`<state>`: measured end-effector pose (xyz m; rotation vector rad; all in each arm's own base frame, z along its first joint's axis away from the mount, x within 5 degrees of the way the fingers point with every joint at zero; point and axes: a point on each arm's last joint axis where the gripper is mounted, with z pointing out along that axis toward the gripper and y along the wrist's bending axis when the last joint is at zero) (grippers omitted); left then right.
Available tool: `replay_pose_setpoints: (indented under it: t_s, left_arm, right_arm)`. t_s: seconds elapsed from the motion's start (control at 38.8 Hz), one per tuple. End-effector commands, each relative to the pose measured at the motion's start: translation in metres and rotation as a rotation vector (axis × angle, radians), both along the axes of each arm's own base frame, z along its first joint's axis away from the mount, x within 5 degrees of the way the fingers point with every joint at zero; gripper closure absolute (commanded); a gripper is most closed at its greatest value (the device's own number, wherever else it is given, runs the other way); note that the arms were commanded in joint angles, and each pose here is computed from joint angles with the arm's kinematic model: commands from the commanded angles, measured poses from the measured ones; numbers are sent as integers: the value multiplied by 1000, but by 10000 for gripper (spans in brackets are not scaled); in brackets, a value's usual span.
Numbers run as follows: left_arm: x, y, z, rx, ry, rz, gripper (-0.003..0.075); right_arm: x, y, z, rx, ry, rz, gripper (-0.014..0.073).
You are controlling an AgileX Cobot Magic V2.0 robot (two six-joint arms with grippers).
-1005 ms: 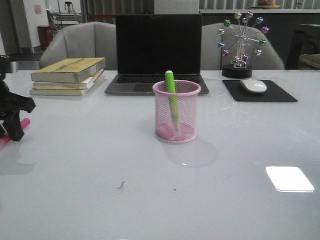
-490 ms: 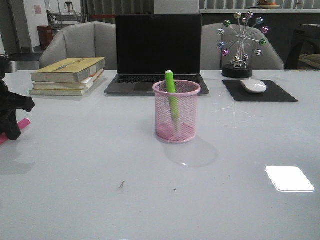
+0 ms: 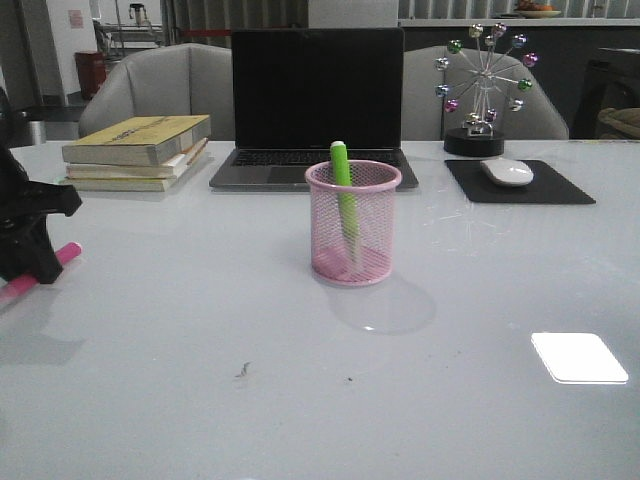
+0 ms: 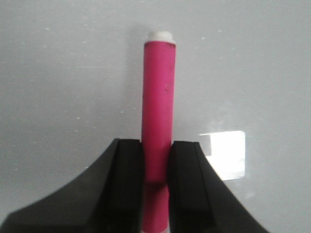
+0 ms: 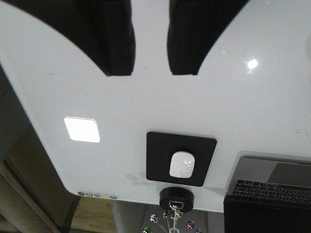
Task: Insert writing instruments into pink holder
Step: 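Lift the pink marker upright with the left gripper over the holder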
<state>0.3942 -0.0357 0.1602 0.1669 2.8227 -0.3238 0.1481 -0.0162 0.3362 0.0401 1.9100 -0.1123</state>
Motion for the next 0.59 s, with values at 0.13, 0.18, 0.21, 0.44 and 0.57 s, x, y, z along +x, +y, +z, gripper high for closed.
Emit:
replay_pose_setpoints:
  t_s: [0.13, 0.18, 0.21, 0.44, 0.57]
  left_arm:
    - [6, -25, 86, -88, -309, -20, 624]
    - [6, -32, 103, -94, -377, -29, 624]
    - [5, -37, 111, -98, -414, -35, 624]
    - [-5, -84, 170, -160, -694, -78, 624]
    - [-15, -117, 191, -209, -855, -93, 624]
  right_arm:
    - [0, -1, 17, -24, -111, -7, 276]
    - [0, -1, 17, -24, -111, -7, 276]
    - [0, -1, 17, -24, -111, -7, 276]
    - [0, -1, 17, -24, -111, -7, 276]
    - [0, -1, 17, -24, -111, -7, 276]
